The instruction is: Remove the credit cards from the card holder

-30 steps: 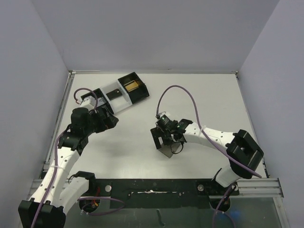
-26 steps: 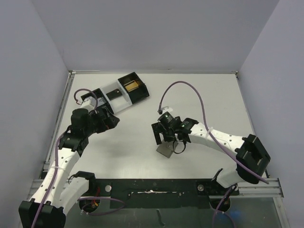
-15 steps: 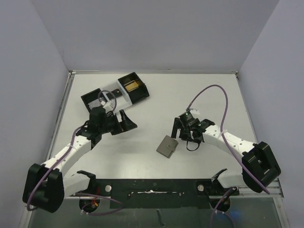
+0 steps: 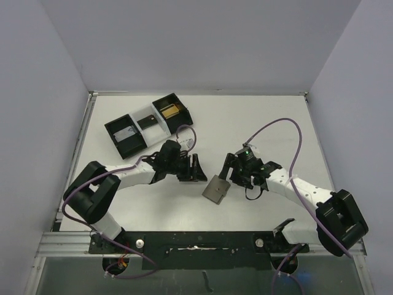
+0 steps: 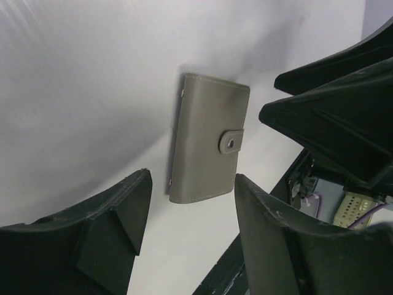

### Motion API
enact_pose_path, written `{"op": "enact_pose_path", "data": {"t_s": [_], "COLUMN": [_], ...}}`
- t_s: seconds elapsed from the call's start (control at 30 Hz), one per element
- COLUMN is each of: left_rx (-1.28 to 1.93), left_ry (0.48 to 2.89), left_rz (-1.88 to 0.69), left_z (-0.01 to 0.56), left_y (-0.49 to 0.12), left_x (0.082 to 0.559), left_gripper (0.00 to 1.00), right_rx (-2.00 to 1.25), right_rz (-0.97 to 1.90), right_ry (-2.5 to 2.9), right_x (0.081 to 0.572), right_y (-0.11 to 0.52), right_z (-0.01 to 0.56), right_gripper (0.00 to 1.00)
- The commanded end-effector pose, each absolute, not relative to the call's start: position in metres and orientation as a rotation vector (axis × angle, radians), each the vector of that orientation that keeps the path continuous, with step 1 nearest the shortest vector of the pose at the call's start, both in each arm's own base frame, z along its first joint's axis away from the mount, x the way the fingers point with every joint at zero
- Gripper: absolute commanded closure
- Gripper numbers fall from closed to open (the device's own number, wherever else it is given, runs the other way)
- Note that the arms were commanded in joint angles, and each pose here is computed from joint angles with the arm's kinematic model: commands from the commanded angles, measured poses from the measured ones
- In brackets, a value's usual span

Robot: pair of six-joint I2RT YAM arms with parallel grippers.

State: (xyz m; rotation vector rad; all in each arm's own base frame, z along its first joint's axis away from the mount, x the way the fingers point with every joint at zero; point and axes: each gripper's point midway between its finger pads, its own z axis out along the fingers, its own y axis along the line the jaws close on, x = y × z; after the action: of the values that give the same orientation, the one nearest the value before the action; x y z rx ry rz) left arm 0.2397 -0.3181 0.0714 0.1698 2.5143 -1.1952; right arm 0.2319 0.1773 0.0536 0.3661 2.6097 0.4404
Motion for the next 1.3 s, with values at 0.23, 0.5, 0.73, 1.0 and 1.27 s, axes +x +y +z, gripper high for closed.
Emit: {"op": "enact_pose_path", "data": {"t_s": [0.23, 0.5, 0.73, 1.0, 1.27], "left_rx": [0.274, 0.251, 0.184, -0.096, -0.34], "left_ry": [2.482, 2.482, 2.463, 2.335, 2.188], "left_rz": [-1.301, -1.364, -1.304, -0.888, -0.569], "left_z": [0.057, 0.049, 0.06, 0.111, 0.175], "left_y": [-0.346, -0.345, -0.319, -0.233, -0.151], "left_x": [0.21, 0.184, 0.176, 0.266, 0.381], "left_gripper": [0.53, 0.73, 0.64, 0.37, 0.34], "right_rx": [0.17, -0.065, -0.075, 0.124, 0.283], "right_rz": [0.571, 0.651, 0.575, 0.374, 0.397], "right_ry": [2.689, 2.706, 2.636, 2.48, 2.372], "right_x": [0.229, 0.224, 0.237, 0.265, 0.259], "right_y": [0.212, 0.251, 0.248, 0.188, 0.171], "right_z": [0.034, 0.039, 0.064, 0.114, 0.133], "right_gripper": [0.2, 0.22, 0.09, 0.02, 0.02]}}
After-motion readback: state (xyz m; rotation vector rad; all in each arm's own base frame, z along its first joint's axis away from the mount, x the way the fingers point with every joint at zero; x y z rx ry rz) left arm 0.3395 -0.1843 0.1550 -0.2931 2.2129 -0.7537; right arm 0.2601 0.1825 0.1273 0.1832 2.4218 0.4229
